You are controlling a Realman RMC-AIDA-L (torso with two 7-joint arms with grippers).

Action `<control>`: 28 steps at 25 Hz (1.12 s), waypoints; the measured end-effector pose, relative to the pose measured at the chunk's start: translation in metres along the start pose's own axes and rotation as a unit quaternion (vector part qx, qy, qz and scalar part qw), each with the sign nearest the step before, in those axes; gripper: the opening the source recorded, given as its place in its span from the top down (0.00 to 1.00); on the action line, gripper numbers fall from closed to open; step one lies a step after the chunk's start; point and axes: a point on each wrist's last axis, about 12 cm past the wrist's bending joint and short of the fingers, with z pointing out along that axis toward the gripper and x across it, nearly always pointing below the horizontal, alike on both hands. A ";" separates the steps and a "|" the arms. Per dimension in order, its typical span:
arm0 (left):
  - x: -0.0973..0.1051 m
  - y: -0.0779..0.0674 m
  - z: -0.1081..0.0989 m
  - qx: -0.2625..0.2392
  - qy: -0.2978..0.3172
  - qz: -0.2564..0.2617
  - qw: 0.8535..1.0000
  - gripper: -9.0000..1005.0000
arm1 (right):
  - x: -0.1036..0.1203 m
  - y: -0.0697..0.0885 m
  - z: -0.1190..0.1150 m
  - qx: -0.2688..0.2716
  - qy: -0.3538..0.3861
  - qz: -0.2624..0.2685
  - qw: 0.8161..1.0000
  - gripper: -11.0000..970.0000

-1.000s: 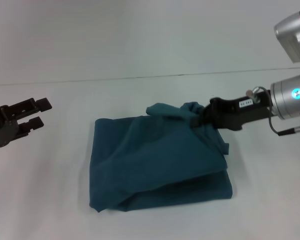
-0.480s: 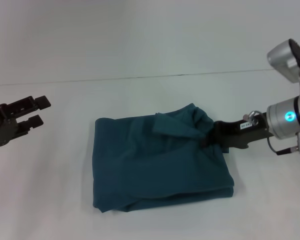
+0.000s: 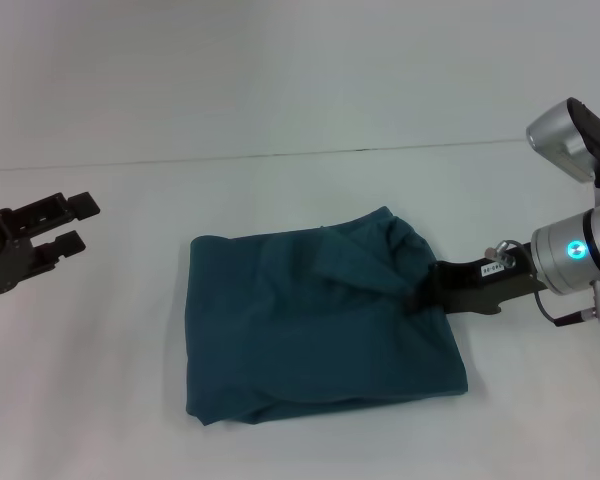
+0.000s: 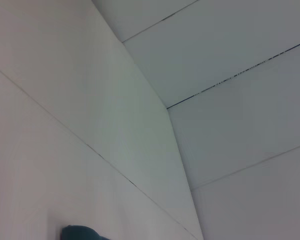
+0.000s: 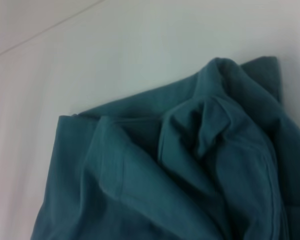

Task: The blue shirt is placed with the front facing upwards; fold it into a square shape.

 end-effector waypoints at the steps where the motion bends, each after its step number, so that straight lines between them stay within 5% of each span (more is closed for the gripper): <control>1: 0.000 0.000 0.000 0.000 0.000 0.000 1.000 0.25 | 0.000 0.000 0.000 0.000 0.001 0.000 1.000 0.87; 12: 0.003 0.002 0.001 0.002 0.001 -0.005 1.000 0.25 | -0.006 0.004 -0.018 -0.009 -0.006 -0.025 1.000 0.86; 20: 0.003 0.002 0.000 0.004 0.000 -0.005 1.000 0.25 | -0.008 -0.006 -0.032 0.004 -0.033 -0.027 0.999 0.50; 28: -0.001 0.000 -0.001 0.006 -0.005 -0.006 1.000 0.25 | -0.025 0.004 -0.070 -0.031 -0.092 -0.053 0.994 0.19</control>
